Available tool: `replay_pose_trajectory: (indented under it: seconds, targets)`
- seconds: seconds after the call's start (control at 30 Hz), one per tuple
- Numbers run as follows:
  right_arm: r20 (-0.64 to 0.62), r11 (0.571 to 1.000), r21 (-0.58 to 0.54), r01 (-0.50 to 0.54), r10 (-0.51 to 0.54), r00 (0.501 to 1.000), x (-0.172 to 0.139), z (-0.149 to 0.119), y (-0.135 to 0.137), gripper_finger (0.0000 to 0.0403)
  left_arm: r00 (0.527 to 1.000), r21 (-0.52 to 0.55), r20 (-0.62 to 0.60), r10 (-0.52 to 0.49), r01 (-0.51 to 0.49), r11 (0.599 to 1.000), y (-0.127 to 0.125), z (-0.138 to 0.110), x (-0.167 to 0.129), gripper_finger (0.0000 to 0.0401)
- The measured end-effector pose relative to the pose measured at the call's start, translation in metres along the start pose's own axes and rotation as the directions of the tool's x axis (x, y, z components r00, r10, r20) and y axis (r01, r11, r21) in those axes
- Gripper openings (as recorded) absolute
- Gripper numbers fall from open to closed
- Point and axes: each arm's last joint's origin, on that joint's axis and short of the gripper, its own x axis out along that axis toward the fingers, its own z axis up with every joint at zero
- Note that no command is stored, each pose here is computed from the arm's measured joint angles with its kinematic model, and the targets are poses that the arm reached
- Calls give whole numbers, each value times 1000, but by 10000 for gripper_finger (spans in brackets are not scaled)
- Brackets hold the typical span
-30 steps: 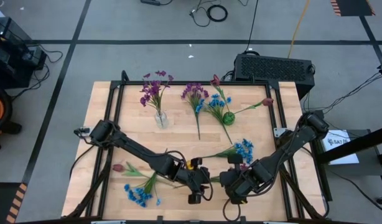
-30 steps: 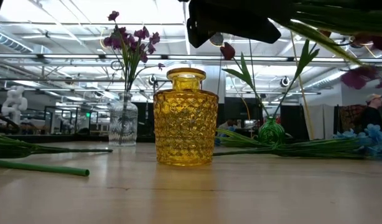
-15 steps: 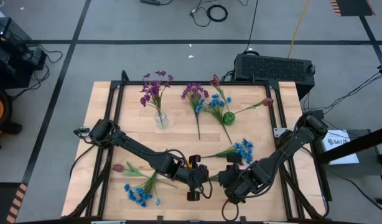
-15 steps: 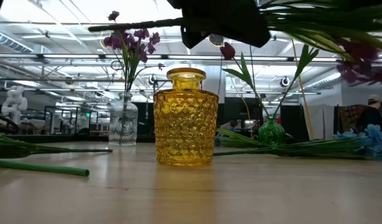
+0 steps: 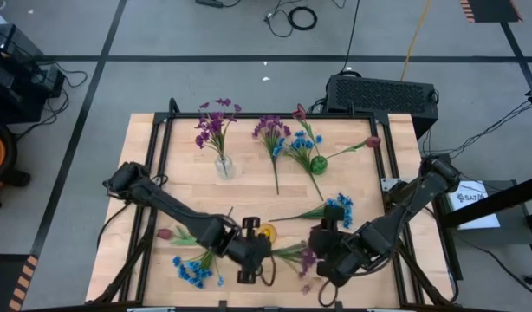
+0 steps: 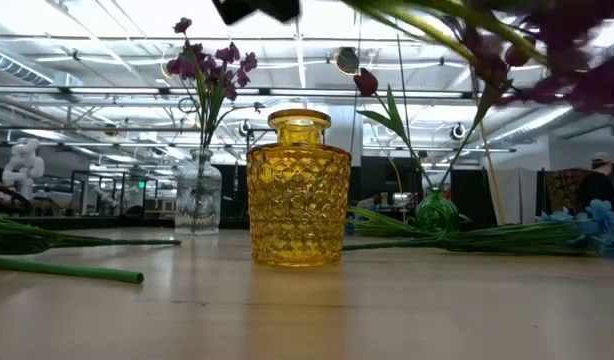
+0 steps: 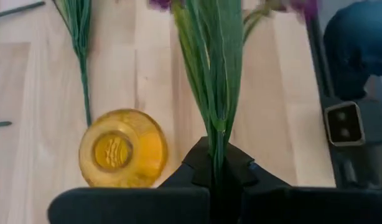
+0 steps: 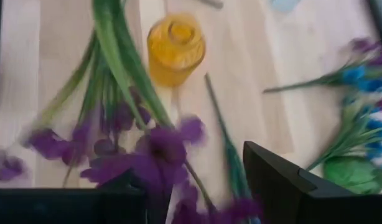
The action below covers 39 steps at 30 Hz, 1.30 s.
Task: Sort flowers into vase by color
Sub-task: Put the bottom violet flowers into the transparent vase
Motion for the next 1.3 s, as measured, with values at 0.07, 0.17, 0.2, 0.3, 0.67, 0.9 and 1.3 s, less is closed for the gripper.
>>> replay_pose_trajectory:
  seconds: [0.07, 0.17, 0.2, 0.3, 0.67, 0.9, 1.3]
  targets:
    - [48, 1000, 10, 15, -16, 999, -10, -1, -2, 180, 1000, 15, 21, 1, -2, 1000, -7, -1, -9, 6]
    - [121, 999, 30, 29, -33, 992, -26, -4, -5, 180, 999, 42, 36, 18, -20, 999, -15, -6, -23, 7]
    - [150, 999, 31, 34, -39, 988, -32, -6, -5, 180, 998, 49, 50, 28, -30, 998, -18, -7, -27, 7]
    - [221, 999, 16, 46, -48, 974, -46, -12, -2, 180, 992, 63, 97, 75, -82, 995, -24, -9, -40, 7]
    - [375, 991, -23, 131, -113, 920, -70, -36, 8, 180, 937, 63, 269, 223, -248, 967, -34, -17, -84, 8]
    - [438, 977, 8, 211, -193, 878, -52, -41, 10, 180, 836, 35, 486, 255, -310, 950, -39, 1, -105, 8]
    - [511, 954, 237, 186, -285, 811, 9, -54, 15, 180, 707, -50, 655, 265, -310, 949, -48, 8, -150, 8]
